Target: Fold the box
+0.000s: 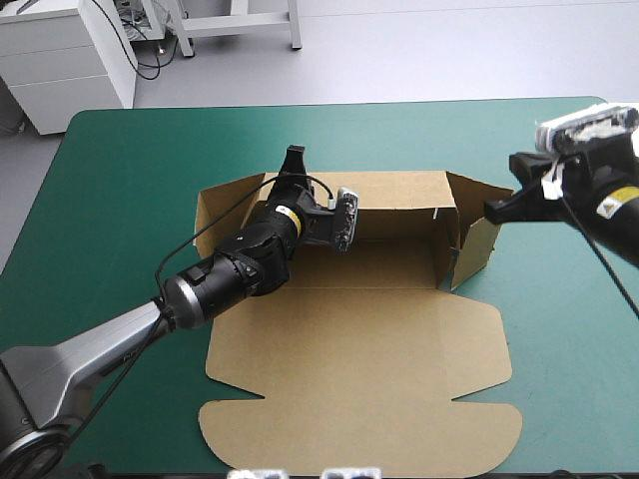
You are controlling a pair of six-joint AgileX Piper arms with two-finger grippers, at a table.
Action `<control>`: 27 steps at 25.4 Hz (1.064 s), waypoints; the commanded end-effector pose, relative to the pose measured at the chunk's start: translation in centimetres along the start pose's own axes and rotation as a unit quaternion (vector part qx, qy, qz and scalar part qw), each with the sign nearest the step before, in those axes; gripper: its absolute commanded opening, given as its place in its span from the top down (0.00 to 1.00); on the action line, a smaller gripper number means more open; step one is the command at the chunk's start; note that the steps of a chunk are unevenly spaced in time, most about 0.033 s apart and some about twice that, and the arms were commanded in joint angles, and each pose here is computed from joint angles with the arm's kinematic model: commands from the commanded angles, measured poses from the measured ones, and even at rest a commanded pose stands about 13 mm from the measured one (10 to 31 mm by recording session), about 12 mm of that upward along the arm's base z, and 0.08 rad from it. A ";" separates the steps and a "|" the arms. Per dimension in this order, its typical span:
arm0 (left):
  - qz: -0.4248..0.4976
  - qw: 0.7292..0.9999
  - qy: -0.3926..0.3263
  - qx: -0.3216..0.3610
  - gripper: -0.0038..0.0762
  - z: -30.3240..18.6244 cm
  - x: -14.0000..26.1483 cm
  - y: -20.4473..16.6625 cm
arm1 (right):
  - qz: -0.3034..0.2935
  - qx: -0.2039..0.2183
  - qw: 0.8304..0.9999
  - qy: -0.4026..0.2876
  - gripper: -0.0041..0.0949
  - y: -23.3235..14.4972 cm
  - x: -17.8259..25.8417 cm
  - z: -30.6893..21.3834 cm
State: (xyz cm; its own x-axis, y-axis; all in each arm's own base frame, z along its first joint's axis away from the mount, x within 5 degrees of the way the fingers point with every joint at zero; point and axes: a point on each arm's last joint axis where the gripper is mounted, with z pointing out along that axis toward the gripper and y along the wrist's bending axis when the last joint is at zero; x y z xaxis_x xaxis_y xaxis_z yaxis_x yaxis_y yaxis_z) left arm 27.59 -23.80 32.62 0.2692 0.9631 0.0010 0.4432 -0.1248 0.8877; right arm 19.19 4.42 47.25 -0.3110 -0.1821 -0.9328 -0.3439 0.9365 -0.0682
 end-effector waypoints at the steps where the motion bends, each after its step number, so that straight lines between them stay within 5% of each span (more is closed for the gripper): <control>1: -0.026 0.999 -0.014 -0.028 0.96 -1.3 0.1 1.5 | 0.003 0.030 0.999 -0.023 0.97 -1.4 -4.2 1.6; 12: -0.041 0.999 -0.006 -0.025 0.96 -1.3 0.2 1.4 | 0.061 0.002 0.976 0.208 0.97 -3.9 -1.8 18.0; 27: -0.046 0.999 -0.007 -0.026 0.96 -1.3 0.2 1.5 | 0.052 0.008 0.950 0.309 0.97 -4.2 0.9 19.3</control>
State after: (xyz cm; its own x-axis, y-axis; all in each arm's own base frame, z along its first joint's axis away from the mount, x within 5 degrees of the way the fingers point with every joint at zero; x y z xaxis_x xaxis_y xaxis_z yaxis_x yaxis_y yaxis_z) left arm 27.62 -23.74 32.64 0.2382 0.9701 -0.0464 0.4557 -0.0695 0.8874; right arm 38.77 6.61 37.32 -0.8376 -0.2301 -0.4955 -0.2746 0.9614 0.0178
